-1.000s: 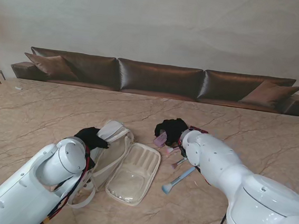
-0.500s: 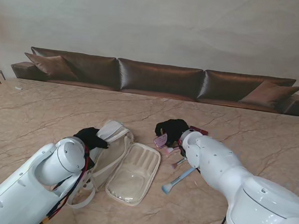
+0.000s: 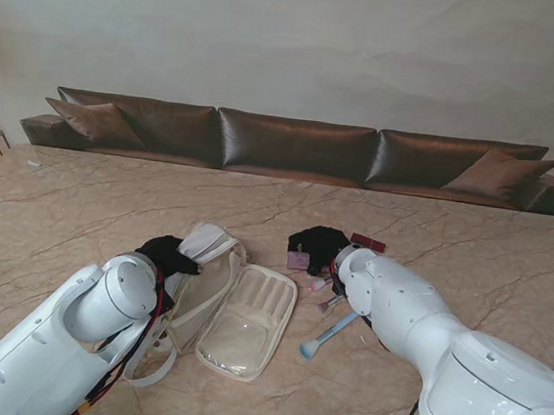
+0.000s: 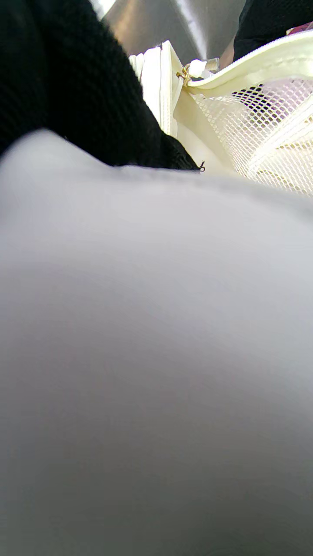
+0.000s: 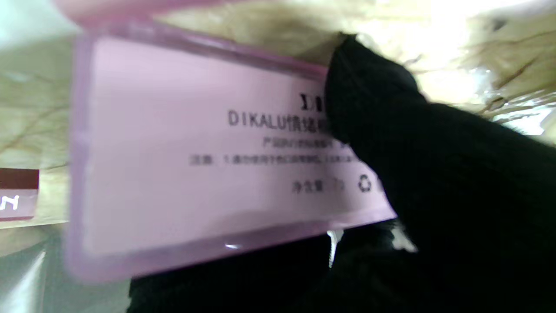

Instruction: Pack the cosmetics bag

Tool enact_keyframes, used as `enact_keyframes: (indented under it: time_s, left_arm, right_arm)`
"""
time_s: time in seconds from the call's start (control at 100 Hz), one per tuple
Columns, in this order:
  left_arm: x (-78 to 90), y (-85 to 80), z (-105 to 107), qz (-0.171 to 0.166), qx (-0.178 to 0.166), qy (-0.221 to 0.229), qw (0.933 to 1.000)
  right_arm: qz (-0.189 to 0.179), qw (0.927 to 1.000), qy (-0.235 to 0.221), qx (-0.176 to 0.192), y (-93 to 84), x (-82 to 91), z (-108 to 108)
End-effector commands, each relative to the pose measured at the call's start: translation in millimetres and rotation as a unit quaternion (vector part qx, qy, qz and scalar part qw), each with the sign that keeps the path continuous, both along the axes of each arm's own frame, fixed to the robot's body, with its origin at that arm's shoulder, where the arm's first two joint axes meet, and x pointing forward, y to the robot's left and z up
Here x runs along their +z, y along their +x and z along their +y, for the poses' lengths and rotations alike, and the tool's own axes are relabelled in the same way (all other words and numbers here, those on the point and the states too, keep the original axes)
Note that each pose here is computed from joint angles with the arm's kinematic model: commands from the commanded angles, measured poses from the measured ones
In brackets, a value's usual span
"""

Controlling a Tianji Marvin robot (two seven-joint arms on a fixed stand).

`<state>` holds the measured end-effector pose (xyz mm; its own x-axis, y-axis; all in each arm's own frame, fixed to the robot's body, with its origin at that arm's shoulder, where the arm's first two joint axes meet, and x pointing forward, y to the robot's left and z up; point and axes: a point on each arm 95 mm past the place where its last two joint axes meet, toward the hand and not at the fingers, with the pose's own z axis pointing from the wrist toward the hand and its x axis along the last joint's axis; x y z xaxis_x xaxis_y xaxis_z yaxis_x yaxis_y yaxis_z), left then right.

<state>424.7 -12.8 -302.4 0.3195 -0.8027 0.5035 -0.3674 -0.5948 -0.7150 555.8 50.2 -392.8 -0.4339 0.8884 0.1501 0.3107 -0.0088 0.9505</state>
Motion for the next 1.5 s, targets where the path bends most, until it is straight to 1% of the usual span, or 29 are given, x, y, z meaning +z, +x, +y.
enact_keyframes:
  time_s: [0.0,0.16,0.25,0.36,0.43,0.6,0.7,0.79,0.86,0.97,1.04,1.23,1.37,1.49]
  left_arm:
    - [-6.6,-3.4,0,0.013,-0.001,-0.001,0.9999]
    - [-5.7,-3.2,2,0.012,0.000,0.000,0.9999]
    - [-4.8,-3.1,2,0.009,-0.002,0.001,1.0000]
    - [-4.4,-2.5,3,0.008,-0.004,0.002,1.0000]
    - [-4.3,-2.3,3,0.008,-0.005,0.002,0.9999]
    - [-3.3,-1.3,1,0.008,-0.010,0.003,0.9999]
    - [-2.5,-1.1,-1,0.008,-0.014,0.003,0.9999]
    - [-2.2,-0.6,-3,0.009,-0.017,0.004,0.9998]
    - [-2.3,-0.5,-4,0.011,-0.022,0.005,0.9997]
    - [-2.5,-1.4,-5,0.012,-0.029,0.011,0.9994]
    - [-2.2,-1.8,-6,0.011,-0.031,0.013,0.9994]
    - [-0.8,-1.7,-7,0.014,-0.033,0.016,0.9992]
    - [-1.6,-1.9,-10,0.017,-0.034,0.013,0.9992]
    - [-2.0,-2.3,-12,0.018,-0.035,0.011,0.9992]
  right_arm:
    - [0.012,0.9999,-0.006,0.006,-10.1,-14.0,-1]
    - [-0.012,0.9999,-0.004,0.011,-7.5,-7.8,-2]
    - [-0.021,0.9998,0.000,0.007,-5.2,-3.9,-2]
    - [-0.045,0.9990,0.005,0.008,-1.9,3.5,0]
    - [-0.054,0.9984,0.015,0.006,0.8,8.8,2]
    - [-0.095,0.9947,0.039,0.013,6.8,25.4,9]
    - [-0.113,0.9916,0.058,0.026,8.2,33.9,16]
    - [-0.131,0.9874,0.079,0.041,8.3,41.7,24]
    - [-0.141,0.9833,0.105,0.047,7.6,46.9,32]
    - [-0.149,0.9774,0.139,0.055,6.6,54.4,46]
    - [-0.154,0.9718,0.169,0.059,3.6,62.3,58]
    - [-0.153,0.9533,0.251,0.070,-13.9,79.2,86]
    - [-0.154,0.9434,0.280,0.089,-27.7,82.9,103]
    - [-0.149,0.9379,0.292,0.113,-39.3,80.0,116]
